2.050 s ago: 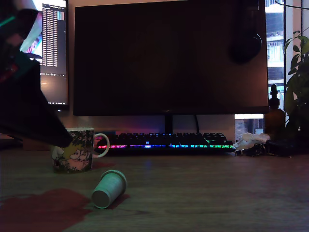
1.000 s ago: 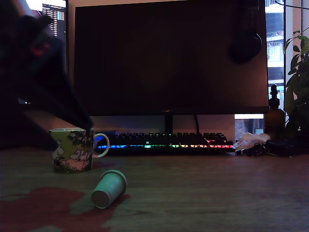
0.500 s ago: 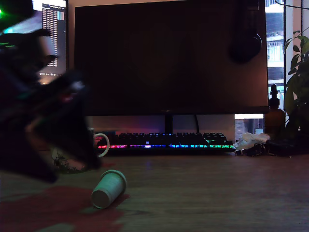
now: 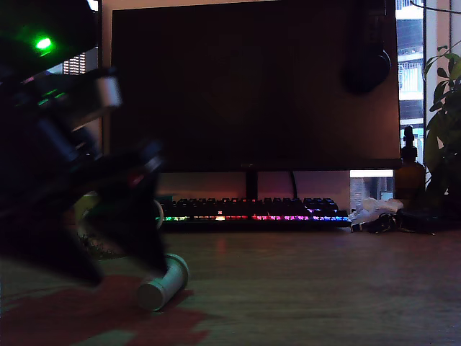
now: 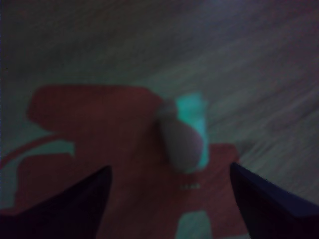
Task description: Pick up the coffee capsules on the table and drop them inside the coffee cup
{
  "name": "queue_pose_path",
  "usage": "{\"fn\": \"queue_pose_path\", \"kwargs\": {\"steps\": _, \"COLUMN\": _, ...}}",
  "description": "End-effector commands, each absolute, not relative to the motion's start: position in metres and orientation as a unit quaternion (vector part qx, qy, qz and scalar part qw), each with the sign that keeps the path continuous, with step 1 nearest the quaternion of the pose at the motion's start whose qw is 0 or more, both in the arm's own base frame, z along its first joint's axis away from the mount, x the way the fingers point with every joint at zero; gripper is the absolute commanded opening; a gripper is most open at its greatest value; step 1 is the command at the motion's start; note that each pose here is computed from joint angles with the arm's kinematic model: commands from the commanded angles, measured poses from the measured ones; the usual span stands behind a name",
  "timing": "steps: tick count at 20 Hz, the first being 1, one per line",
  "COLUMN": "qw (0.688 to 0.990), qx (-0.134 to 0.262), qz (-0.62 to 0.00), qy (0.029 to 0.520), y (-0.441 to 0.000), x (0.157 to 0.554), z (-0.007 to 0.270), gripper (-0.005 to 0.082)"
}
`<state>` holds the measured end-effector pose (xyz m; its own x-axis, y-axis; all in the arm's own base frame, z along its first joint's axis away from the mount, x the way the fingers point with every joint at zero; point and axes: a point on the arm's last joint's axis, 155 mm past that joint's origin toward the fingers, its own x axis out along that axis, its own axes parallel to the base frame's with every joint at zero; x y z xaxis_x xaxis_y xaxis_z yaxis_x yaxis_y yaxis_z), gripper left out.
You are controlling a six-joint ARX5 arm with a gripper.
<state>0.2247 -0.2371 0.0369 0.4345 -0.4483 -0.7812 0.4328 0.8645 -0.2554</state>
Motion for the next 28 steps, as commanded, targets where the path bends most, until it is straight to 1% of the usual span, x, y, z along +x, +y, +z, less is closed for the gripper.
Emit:
{"fn": "queue_pose_path", "kwargs": {"steps": 1, "qw": 0.845, "qx": 0.001, "qz": -0.262, "qy": 0.467, "y": -0.243, "x": 0.227, "z": 0.035, "gripper": 0.0673}}
{"fn": "queue_pose_path", "kwargs": {"steps": 6, "qw": 0.836, "qx": 0.024, "qz": -0.264, "qy": 0.481, "y": -0.251, "x": 0.227, "z": 0.024, "gripper": 0.0672}}
{"fn": "queue_pose_path", "kwargs": {"steps": 10, "qw": 0.839, "qx": 0.045, "qz": -0.258, "qy": 0.477, "y": -0.255, "x": 0.232, "z": 0.022, "gripper": 0.0672}}
{"fn": "queue_pose_path", "kwargs": {"steps": 18, "qw": 0.836, "qx": 0.059, "qz": -0.257, "qy": 0.481, "y": -0.258, "x": 0.231, "z": 0.016, "gripper": 0.0672}}
{"fn": "queue_pose_path", "kwargs": {"steps": 26, "qw": 0.833, "qx": 0.058, "qz": -0.257, "qy": 0.487, "y": -0.258, "x": 0.229, "z": 0.015, "gripper": 0.0671}}
{"fn": "queue_pose_path", "kwargs": {"steps": 27, "qw": 0.831, "qx": 0.057, "qz": -0.259, "qy": 0.489, "y": -0.258, "x": 0.228, "z": 0.015, "gripper": 0.0657}}
{"fn": "queue_pose_path", "kwargs": {"steps": 28, "qw": 0.83, "qx": 0.057, "qz": -0.259, "qy": 0.49, "y": -0.258, "x": 0.227, "z": 0.015, "gripper": 0.0612}}
